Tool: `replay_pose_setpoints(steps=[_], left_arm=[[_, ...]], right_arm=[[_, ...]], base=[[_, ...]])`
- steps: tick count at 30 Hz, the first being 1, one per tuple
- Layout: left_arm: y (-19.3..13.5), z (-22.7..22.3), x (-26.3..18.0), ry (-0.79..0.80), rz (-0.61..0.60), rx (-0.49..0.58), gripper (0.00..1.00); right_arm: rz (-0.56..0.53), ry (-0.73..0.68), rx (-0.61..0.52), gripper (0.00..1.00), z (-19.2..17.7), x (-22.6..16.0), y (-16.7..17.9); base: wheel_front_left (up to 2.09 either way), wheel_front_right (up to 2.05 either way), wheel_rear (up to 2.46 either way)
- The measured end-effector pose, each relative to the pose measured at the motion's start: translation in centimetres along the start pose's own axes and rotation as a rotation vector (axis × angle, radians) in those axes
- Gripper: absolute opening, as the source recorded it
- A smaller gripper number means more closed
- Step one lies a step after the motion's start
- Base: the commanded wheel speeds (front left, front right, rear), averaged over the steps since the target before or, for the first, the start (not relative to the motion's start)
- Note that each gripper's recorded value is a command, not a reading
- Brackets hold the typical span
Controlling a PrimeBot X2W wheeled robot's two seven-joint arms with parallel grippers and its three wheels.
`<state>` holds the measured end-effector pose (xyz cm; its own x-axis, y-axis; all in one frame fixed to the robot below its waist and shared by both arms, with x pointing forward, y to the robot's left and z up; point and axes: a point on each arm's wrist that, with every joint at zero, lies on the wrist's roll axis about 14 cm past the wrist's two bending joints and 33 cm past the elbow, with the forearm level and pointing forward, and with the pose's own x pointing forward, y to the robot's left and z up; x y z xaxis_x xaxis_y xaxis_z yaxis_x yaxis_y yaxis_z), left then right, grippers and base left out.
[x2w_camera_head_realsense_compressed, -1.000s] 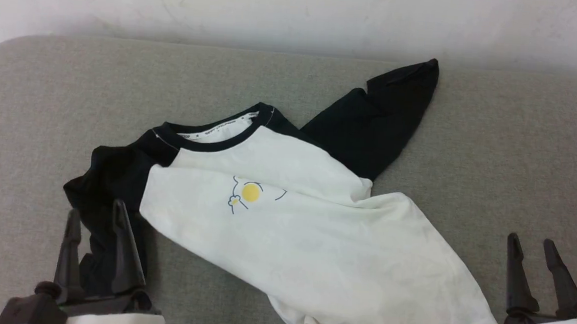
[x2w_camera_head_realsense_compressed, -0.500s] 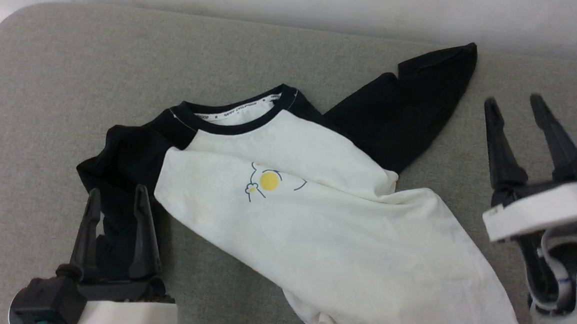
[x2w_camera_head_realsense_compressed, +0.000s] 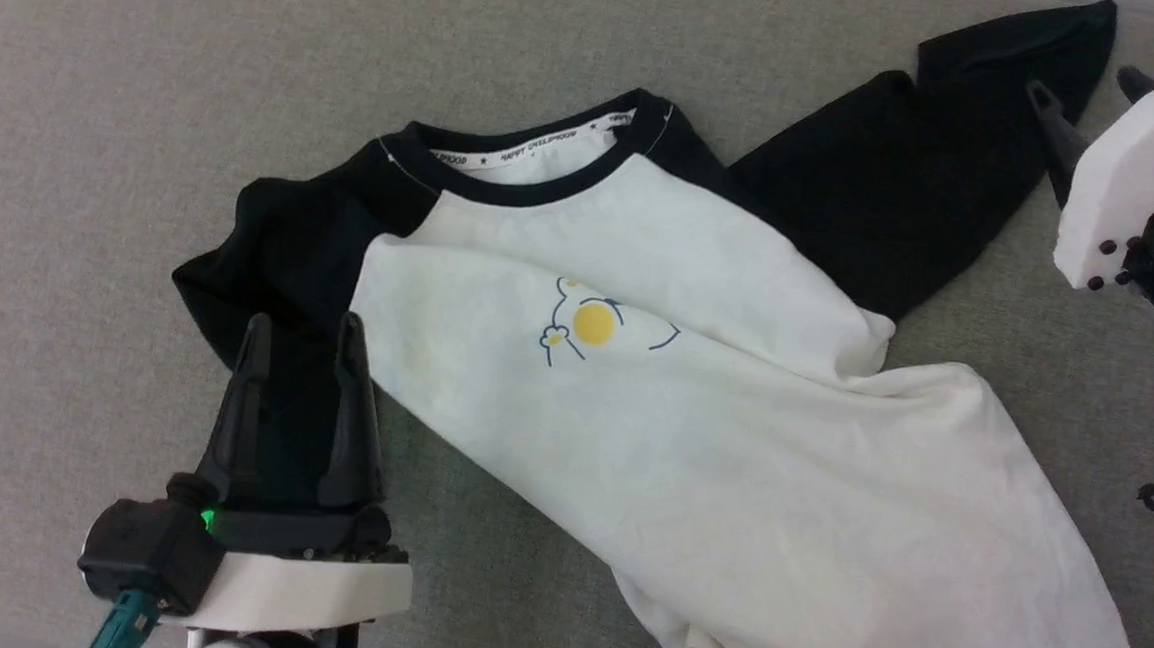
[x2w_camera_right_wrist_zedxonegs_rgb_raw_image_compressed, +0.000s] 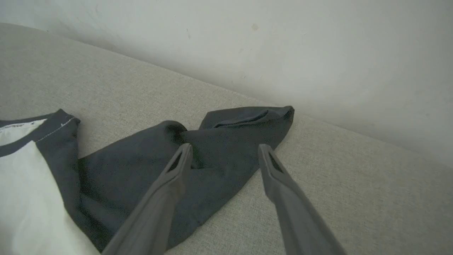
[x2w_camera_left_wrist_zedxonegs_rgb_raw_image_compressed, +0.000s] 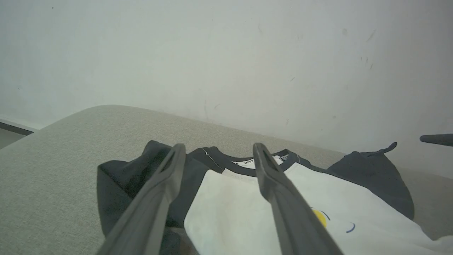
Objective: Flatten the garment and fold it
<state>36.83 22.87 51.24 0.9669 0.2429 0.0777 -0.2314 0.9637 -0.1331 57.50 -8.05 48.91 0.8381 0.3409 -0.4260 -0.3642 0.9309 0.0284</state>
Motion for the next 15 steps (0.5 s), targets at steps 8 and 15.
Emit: replay_pose_setpoints(steps=[8, 15], left_arm=[[0.4, -1.8, 0.5, 0.055, 0.028, -0.006, 1.00], [1.3, -2.5, 0.4, 0.081, 0.061, 0.006, 1.00]], right_arm=[[0.016, 0.261, -0.041, 1.00, -6.0, 4.0, -0.2], [0.020, 0.394, -0.112, 1.00, -10.2, 6.4, 0.1]], base=[[0.00, 0.00, 0.00], [0.00, 0.00, 0.00]])
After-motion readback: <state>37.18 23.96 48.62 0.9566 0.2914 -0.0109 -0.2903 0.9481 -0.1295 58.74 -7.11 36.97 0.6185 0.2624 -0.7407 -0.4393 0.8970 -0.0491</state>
